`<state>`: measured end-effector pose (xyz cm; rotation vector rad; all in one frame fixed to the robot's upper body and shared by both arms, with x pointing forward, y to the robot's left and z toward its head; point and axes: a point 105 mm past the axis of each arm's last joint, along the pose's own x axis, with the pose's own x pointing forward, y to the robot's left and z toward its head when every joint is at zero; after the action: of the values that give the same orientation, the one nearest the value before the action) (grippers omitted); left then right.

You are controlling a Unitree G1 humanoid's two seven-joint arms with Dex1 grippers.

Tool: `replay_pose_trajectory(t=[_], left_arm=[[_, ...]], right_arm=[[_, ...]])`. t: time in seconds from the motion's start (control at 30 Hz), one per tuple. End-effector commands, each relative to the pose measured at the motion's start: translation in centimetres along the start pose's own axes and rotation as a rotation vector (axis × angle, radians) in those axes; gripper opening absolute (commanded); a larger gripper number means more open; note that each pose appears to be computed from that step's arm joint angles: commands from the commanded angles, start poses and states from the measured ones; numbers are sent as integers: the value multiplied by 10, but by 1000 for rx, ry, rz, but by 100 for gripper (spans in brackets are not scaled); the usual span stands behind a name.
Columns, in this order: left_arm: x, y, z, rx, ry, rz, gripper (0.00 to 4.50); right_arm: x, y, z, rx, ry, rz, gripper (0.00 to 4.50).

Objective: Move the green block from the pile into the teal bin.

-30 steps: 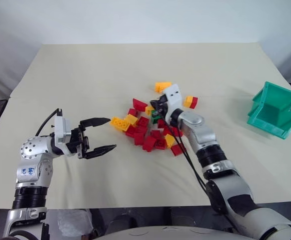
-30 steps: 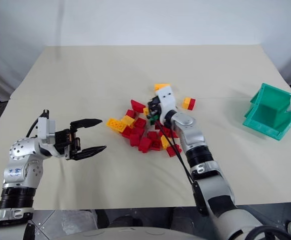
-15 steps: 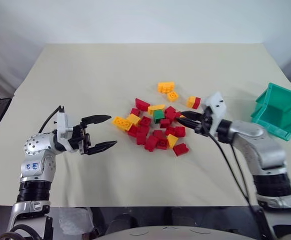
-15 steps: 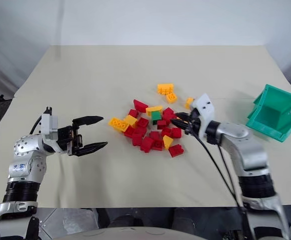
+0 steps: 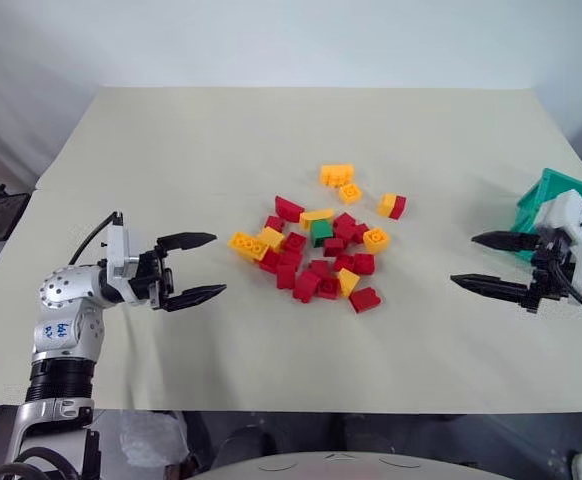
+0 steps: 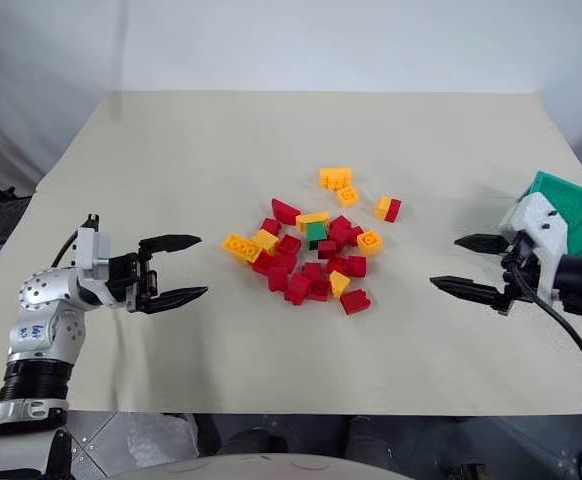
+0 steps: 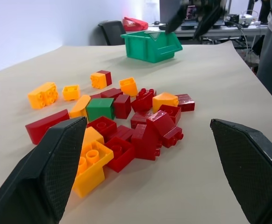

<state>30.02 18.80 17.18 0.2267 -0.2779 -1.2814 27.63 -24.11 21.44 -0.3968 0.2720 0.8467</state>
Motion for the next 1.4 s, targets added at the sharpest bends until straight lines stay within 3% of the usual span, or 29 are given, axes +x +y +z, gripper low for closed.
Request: replay_pose_trajectory(t=[0.03, 0.2, 0.37, 0.6, 0.9, 1.07, 1.4], left_arm=[[-1, 4, 7, 35, -5, 0, 450], [2, 6, 9, 45, -11, 3, 450], [6, 2, 7, 52, -24, -3, 450], [17, -12, 2, 51, -56, -37, 450], [16, -15, 5, 69, -56, -20, 450], [15, -15, 5, 72, -54, -11, 450], [15, -14, 5, 71, -56, 1, 450]], right_arm=[[15, 8, 23, -54, -40, 10, 446], [76, 23, 52, -77, -96, 99, 446], [143, 20, 67, -101, -49, 117, 446], [206, 26, 65, -190, 70, 197, 446], [225, 15, 52, -271, 174, 177, 446], [219, 10, 38, -315, 278, 201, 446], [208, 24, 40, -311, 304, 304, 446]])
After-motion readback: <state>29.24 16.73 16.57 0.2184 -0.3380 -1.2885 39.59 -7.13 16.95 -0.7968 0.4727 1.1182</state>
